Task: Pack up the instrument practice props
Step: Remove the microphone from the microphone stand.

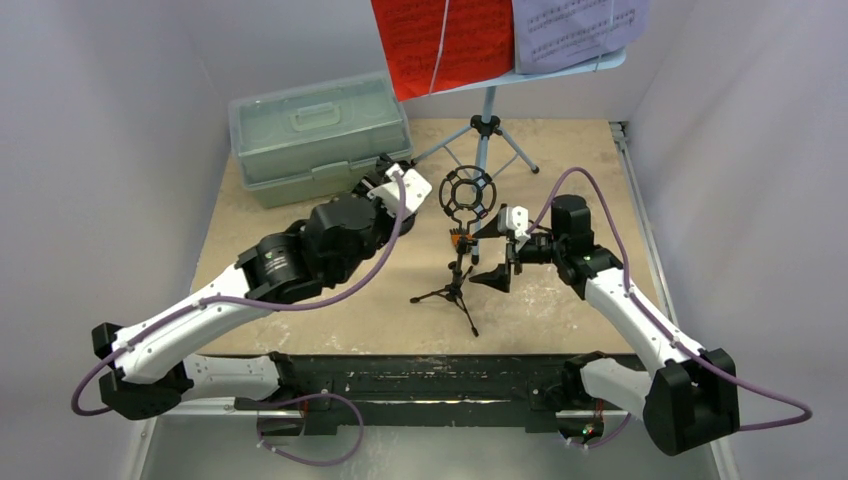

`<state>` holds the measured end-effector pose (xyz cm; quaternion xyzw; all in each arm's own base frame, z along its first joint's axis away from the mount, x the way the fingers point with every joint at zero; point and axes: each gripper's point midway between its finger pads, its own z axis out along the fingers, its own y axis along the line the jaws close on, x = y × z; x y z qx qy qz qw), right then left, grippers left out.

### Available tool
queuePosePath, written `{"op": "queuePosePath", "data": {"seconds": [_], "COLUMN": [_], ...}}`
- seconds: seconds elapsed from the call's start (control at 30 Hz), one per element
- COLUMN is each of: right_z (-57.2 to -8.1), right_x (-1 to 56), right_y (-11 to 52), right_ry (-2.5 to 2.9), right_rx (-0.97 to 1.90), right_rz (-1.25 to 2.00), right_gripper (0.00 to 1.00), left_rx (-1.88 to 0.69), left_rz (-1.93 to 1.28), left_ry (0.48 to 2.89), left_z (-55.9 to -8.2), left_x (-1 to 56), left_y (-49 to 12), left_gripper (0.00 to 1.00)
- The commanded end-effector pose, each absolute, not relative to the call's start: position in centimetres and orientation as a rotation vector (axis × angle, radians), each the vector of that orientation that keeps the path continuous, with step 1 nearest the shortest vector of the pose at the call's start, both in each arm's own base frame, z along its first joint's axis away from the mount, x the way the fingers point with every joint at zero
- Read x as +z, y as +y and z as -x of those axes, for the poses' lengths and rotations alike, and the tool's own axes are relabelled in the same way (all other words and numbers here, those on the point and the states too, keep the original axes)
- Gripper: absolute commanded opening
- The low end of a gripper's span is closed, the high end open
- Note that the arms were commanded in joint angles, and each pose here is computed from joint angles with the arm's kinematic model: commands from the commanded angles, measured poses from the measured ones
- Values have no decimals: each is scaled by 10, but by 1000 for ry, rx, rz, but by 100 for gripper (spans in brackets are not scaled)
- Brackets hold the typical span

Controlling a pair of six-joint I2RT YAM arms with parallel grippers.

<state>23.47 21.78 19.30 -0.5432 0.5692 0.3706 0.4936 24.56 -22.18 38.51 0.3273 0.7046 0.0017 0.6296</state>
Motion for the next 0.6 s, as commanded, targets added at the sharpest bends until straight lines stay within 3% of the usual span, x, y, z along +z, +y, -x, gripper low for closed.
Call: {"op": "queuePosePath", "data": {"seconds": [0.0,0.3,0.57], "right_z": [-237,-240,-241], "right_x": [208,207,206], "right_y": [214,210,209], "right_ry": [1333,1354,1364], "right_rx": [855,840,836], "right_rz": [1340,1329,1325], "right_gripper": [99,99,99], "left_rx": [143,106,139], "left_rz": [-650,-514,-410], "left_ry": [1731,1977,2102], "left_z": [-257,-292,-307], "left_x": [362,275,234], "left_y": [-185,-145,-116], "left_gripper": [0,0,0]}}
